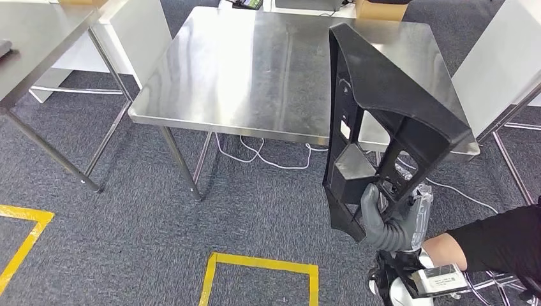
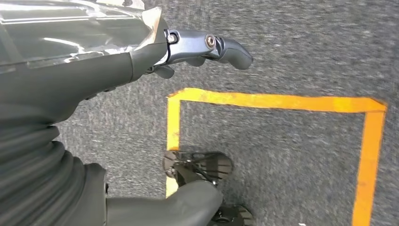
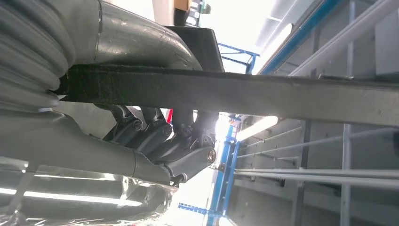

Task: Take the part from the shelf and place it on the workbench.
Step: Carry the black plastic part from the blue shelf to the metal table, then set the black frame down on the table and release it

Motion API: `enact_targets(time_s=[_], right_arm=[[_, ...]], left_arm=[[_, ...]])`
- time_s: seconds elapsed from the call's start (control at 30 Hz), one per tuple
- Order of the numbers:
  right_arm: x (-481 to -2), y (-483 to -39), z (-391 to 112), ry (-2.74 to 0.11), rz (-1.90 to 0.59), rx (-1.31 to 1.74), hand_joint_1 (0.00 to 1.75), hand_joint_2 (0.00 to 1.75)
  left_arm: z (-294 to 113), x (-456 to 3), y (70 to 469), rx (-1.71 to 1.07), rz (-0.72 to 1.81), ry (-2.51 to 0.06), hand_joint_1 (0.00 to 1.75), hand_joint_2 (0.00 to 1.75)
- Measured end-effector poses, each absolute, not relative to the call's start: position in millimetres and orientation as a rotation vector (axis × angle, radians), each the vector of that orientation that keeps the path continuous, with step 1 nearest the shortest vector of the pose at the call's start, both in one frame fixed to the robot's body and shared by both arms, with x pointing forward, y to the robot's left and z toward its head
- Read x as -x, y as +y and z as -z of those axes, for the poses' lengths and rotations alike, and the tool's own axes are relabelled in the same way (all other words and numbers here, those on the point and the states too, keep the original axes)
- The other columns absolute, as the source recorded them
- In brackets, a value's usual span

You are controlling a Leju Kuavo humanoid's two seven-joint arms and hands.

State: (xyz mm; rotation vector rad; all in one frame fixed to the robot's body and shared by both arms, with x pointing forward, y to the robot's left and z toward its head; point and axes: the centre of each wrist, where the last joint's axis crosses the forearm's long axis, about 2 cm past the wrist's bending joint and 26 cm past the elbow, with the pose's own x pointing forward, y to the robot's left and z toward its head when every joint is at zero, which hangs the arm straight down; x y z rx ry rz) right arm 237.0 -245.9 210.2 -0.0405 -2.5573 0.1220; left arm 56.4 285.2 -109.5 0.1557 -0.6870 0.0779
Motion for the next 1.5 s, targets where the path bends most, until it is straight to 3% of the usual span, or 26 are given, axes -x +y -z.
enact_targets(time_s=[0.43,0.97,1.3,1.5], right_arm=[[-242,-241,-220,-2.58,-0.144,0.032,1.75,1.75],[-271,-224,-259,-2.591,-0.387,0.176,1.75,1.75],[-314,-194,-290,-2.51,-0.617,0.459,1.75,1.75],[-349,-161,-313,-2.376,-0.877,0.726,1.75,1.75]], left_arm=[[110,-55,285,-0.156,-0.089,-0.68,0.0,1.75],[109,-61,275,-0.132,-0.081,-0.693,0.0,1.75],[108,-65,274,-0.127,-0.087,-0.691,0.0,1.75],[107,-70,273,-0.107,-0.066,-0.69,0.0,1.75]])
